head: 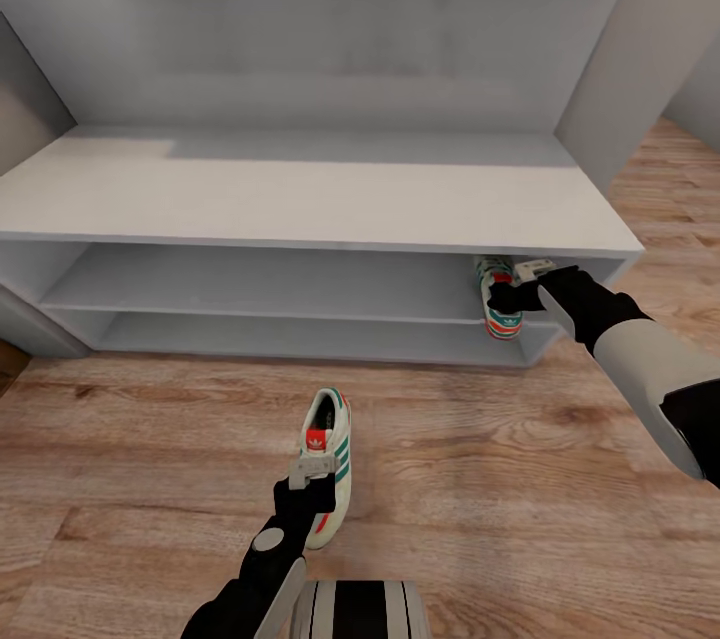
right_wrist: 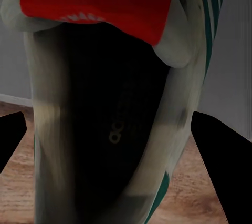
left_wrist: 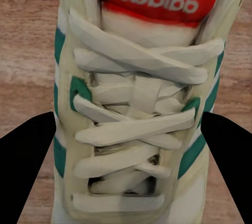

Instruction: Pick up the two gym shoes and the two sandals from the corridor floor and place them onto the hallstand (shoe rack) in the corridor, making sure they are on the rack and not on the floor. Arrange them so the two gym shoes are next to each other and the two sandals are next to each other.

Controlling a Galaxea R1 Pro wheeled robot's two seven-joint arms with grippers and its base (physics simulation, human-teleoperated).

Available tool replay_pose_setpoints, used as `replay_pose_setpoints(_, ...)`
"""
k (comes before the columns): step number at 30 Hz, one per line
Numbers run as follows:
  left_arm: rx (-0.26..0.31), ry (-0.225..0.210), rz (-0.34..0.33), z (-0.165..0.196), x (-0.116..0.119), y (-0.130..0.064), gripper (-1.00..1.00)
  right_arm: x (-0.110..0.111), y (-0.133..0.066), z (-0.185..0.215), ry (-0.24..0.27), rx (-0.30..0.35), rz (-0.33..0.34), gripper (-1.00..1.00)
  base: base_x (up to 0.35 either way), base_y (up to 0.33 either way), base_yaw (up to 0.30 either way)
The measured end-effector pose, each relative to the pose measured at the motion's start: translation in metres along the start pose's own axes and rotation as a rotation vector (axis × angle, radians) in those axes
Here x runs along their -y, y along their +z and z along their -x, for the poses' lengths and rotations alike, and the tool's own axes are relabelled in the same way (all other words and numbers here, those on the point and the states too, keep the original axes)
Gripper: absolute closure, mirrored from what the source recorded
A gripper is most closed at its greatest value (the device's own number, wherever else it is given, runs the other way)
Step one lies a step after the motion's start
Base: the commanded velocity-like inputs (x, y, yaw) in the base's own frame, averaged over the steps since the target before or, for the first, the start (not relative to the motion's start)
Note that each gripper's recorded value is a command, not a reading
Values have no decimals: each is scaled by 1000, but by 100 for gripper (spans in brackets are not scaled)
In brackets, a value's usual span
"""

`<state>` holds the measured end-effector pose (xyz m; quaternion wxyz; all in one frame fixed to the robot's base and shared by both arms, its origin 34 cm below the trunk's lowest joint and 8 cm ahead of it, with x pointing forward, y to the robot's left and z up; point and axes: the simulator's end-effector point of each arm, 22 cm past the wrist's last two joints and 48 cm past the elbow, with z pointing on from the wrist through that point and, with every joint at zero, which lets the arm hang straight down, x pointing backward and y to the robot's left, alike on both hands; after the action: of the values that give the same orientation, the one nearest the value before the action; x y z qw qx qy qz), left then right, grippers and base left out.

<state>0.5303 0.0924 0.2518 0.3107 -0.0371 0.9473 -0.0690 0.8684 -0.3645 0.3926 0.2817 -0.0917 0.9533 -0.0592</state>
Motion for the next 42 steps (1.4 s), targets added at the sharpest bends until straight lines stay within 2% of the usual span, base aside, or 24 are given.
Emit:
replay_pose_setpoints(7, 5, 1, -1, 2, 1, -3, 100, 2, -5, 2, -6, 3, -5, 100, 162, 0, 0)
replay_pose_setpoints(17, 5, 1, -1, 2, 1, -2, 100, 2, -5, 3, 0, 6, -3, 100, 19, 0, 0)
replay_pose_setpoints(26, 1, 1, 0, 1, 0, -1, 100, 6, -3, 2, 30, 9, 7, 100, 2, 0, 0)
replay_pose_setpoints(37, 0, 1, 0, 1, 0, -1, 100, 11, -4, 1, 30, 7, 1, 100, 35, 0, 0)
replay_pose_setpoints(42, 2, 1, 0, 1, 0, -1, 100, 15, -5, -1, 6, 3, -16, 100, 195, 0, 0)
